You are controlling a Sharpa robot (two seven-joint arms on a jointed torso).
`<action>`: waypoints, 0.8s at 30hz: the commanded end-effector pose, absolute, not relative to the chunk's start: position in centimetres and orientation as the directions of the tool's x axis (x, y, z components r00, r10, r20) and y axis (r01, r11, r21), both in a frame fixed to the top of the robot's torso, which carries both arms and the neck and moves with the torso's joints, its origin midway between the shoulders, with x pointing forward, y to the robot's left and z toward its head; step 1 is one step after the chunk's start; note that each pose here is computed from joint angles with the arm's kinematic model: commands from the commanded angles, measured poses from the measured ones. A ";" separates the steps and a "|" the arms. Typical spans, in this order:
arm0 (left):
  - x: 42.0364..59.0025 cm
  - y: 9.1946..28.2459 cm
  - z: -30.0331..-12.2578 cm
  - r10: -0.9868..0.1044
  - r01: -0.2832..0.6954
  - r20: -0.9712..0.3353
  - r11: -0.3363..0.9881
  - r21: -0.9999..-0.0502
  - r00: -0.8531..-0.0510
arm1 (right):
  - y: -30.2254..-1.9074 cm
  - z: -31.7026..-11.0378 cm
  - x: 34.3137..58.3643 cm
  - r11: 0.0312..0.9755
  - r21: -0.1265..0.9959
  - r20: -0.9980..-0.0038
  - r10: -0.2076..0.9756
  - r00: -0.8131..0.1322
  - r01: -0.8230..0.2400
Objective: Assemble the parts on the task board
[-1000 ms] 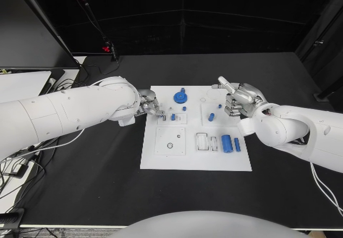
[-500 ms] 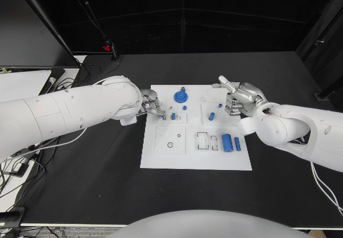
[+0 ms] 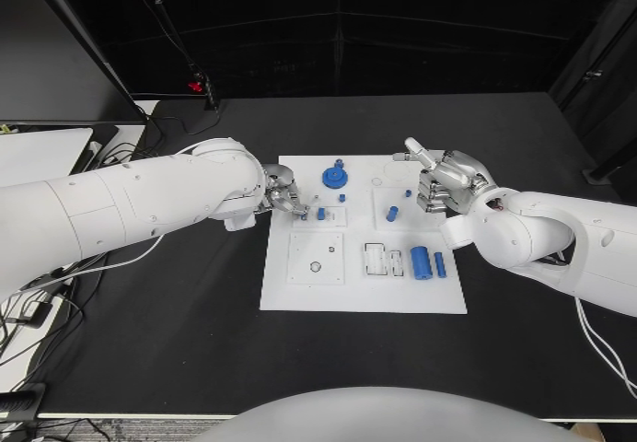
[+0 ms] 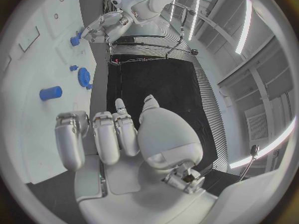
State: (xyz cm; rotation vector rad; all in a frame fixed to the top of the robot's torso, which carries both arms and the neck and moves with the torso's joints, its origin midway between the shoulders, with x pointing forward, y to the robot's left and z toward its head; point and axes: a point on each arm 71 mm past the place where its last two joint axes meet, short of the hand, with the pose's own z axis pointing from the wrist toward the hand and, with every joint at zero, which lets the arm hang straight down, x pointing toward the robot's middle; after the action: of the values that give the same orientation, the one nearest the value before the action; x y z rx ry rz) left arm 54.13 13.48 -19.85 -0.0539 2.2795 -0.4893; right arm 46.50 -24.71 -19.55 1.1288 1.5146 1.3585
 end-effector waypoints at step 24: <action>53.8 13.2 -20.6 -0.163 0.105 -0.675 0.935 -0.338 -0.720 | -24.7 -19.4 46.5 0.023 0.995 0.007 0.955 -0.295 0.098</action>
State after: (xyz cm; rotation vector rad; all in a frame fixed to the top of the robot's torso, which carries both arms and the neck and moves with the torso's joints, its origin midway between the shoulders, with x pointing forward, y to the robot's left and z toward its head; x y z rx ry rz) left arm 54.08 13.19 -20.00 -0.0484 2.2951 -0.4823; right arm 46.48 -24.80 -19.54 1.1293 1.5139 1.3572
